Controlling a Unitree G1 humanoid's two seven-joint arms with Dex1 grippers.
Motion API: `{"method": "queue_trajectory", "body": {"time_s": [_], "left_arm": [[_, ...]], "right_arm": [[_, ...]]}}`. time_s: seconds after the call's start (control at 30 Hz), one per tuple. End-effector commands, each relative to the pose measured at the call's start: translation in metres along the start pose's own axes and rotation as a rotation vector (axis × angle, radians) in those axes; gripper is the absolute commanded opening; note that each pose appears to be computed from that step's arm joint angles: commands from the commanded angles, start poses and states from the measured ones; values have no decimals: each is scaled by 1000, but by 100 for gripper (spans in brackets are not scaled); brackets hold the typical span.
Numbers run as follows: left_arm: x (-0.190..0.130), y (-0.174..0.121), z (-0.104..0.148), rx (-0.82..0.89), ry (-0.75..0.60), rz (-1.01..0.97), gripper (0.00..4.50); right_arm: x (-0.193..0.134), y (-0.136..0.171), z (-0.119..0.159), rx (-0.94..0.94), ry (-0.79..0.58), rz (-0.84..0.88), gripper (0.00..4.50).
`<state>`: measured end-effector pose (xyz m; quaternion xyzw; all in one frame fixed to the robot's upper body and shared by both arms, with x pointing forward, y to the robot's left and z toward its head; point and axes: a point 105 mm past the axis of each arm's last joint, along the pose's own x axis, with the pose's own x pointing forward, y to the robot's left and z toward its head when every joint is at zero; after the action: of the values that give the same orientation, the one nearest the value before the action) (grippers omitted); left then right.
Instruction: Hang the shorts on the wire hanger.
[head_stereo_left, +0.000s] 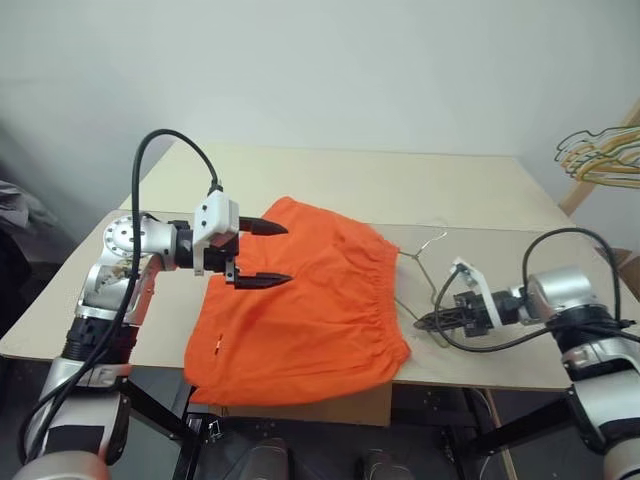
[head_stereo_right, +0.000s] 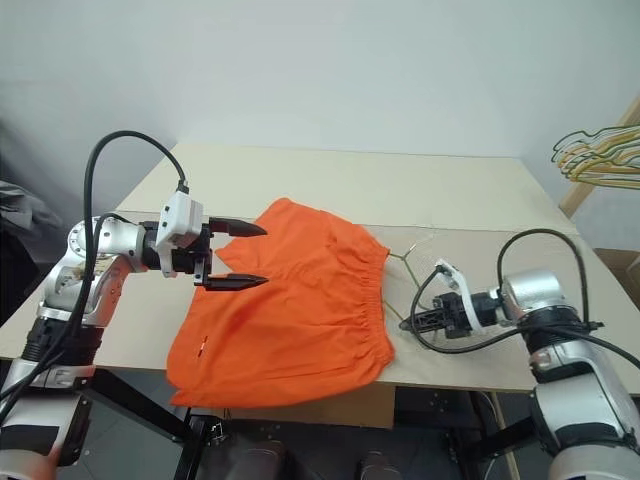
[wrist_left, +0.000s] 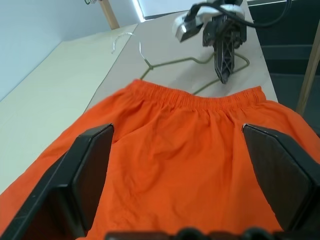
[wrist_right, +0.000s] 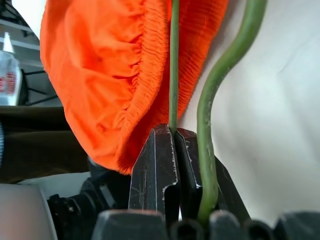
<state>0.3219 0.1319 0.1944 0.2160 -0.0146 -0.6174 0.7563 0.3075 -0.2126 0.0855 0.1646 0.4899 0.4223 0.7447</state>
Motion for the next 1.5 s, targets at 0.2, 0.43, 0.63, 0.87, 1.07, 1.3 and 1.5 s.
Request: {"method": "queue_trajectory", "body": {"time_s": [0.2, 0.43, 0.63, 0.87, 1.07, 1.3, 1.5], "left_arm": [[6, 9, 14, 71, -40, 5, 445], [9, 10, 15, 77, -45, -8, 445], [11, 14, 17, 86, -47, -15, 445], [7, 14, 17, 91, -40, -8, 445], [6, 14, 18, 91, -39, -2, 445], [6, 13, 19, 91, -40, -2, 445], [6, 12, 18, 89, -40, -4, 445]], "right_arm": [[-8, 1, -10, 20, -16, -22, 0], [-15, 3, 6, -23, -77, -47, 0], [-8, 15, 21, -68, -71, -13, 0], [8, 15, 7, -65, 15, 24, 0], [14, 14, 15, -74, 17, 18, 0], [20, -1, 22, -54, 20, -69, 0], [22, -6, 29, -63, 5, -92, 0]]}}
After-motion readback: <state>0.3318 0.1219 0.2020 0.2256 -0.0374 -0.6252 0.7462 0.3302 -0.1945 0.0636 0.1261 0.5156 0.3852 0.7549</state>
